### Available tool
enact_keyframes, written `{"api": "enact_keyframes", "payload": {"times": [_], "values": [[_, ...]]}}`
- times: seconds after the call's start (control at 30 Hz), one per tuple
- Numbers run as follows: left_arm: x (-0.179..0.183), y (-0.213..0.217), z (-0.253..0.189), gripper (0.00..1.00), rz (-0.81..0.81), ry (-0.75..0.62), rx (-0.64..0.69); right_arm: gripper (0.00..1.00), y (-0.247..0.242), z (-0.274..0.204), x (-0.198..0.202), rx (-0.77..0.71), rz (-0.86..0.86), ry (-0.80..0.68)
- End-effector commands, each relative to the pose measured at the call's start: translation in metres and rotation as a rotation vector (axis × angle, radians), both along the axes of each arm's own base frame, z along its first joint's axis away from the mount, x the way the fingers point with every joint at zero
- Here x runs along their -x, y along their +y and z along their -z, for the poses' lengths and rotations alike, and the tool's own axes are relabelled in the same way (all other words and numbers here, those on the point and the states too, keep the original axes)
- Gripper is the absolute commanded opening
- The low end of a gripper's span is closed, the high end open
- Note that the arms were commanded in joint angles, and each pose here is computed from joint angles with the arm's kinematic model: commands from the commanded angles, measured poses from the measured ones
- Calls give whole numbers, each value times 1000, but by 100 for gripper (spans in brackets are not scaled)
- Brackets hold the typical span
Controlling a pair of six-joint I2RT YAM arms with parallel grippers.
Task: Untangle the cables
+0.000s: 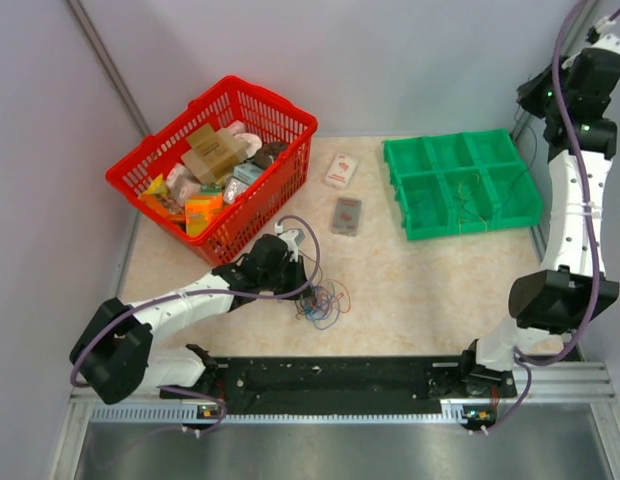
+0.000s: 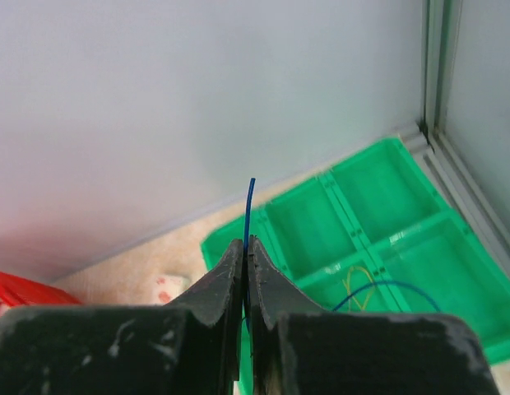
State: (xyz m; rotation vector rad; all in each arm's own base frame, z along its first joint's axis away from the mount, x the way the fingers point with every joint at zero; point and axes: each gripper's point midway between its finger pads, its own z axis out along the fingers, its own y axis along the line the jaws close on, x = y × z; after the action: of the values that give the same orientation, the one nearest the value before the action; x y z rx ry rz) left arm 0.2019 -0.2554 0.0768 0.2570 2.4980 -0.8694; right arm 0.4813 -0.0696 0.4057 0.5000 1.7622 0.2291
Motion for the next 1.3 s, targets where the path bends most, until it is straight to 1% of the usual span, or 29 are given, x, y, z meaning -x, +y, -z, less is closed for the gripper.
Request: {"api": "enact_keyframes", "payload": {"times": [0.0, 0.1, 0.17, 0.27, 0.43, 0.7, 1.13, 1.2, 1.27], "values": [[-5, -9, -11, 11, 27, -33, 49, 0, 8, -124, 28, 70, -17, -281], [-3, -8, -10, 12, 31, -33, 42, 0, 8, -175, 38, 87, -5, -401], [-5, -7, -10, 12, 26, -31, 35, 0, 2, -194, 42, 98, 32, -451], [-4, -7, -11, 12, 24, -32, 37, 0, -9, -214, 49, 101, 75, -507], [-7, -9, -10, 12, 30, -26, 30, 0, -18, -230, 53, 119, 111, -565], [-10, -13, -4, 12, 37, -12, 22, 0, -44, -200, 28, 138, 162, -490], [-14, -13, 0, 12, 33, 1, 15, 0, -82, -140, -14, 263, 258, -327], [-14, -13, 0, 12, 32, 1, 15, 0, -86, -145, -11, 282, 278, -334], [-14, -12, 1, 12, 28, 7, 14, 0, -83, -161, -4, 288, 281, -372]]}}
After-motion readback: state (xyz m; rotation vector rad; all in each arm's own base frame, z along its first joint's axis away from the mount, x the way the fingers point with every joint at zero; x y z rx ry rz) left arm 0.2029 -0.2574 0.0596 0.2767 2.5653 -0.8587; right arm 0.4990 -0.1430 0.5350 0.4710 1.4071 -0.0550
